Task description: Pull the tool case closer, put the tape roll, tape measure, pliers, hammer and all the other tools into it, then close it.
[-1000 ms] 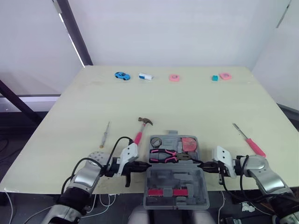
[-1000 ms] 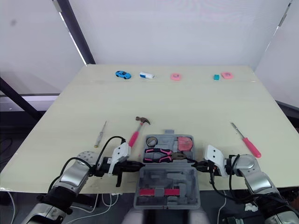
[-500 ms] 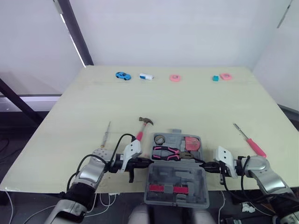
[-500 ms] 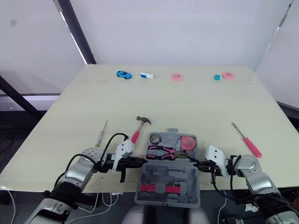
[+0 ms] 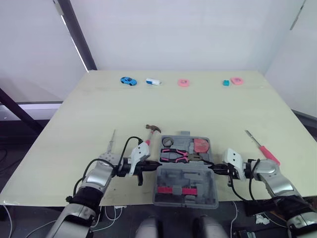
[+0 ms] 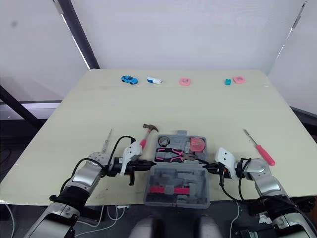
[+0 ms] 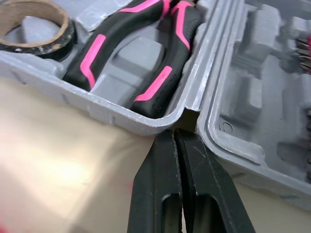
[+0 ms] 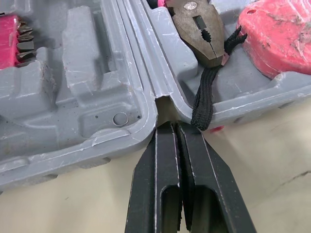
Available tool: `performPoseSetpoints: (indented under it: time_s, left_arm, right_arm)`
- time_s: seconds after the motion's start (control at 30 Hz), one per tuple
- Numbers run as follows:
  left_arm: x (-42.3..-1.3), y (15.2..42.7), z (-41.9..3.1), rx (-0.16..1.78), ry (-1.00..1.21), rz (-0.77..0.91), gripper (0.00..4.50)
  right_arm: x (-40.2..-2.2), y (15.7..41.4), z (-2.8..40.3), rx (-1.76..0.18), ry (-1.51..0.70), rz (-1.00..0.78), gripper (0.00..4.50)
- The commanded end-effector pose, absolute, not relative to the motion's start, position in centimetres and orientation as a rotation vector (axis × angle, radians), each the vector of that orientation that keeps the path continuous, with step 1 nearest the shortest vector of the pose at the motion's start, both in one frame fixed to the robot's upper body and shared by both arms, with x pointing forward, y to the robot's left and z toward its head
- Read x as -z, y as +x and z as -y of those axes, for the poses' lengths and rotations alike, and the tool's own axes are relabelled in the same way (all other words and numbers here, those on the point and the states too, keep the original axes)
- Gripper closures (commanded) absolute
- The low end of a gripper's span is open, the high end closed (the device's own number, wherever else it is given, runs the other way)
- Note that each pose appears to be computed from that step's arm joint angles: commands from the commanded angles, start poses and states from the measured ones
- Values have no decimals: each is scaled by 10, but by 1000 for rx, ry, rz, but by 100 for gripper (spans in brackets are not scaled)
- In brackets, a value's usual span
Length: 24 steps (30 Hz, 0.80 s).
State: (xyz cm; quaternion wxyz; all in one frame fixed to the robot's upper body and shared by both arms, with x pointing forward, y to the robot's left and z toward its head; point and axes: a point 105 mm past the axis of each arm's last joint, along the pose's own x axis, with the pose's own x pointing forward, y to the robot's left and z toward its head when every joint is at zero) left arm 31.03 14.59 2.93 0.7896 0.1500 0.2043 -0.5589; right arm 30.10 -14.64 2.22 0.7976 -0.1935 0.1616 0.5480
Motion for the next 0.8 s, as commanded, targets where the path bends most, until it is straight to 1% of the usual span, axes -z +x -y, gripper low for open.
performPoseSetpoints:
  time_s: [0.03, 0.4, 0.8]
  left_arm:
    - [-45, 320, -131, 1214, 341, -344, 438]
    - [-44, 332, -130, 1161, 336, -341, 438]
    - [-45, 343, -127, 1126, 334, -332, 438]
  right_arm:
    - [-36, 313, 137, -1155, -442, -258, 441]
    - [-39, 328, 135, -1088, -452, -217, 441]
    - [-40, 336, 134, -1054, -452, -201, 441]
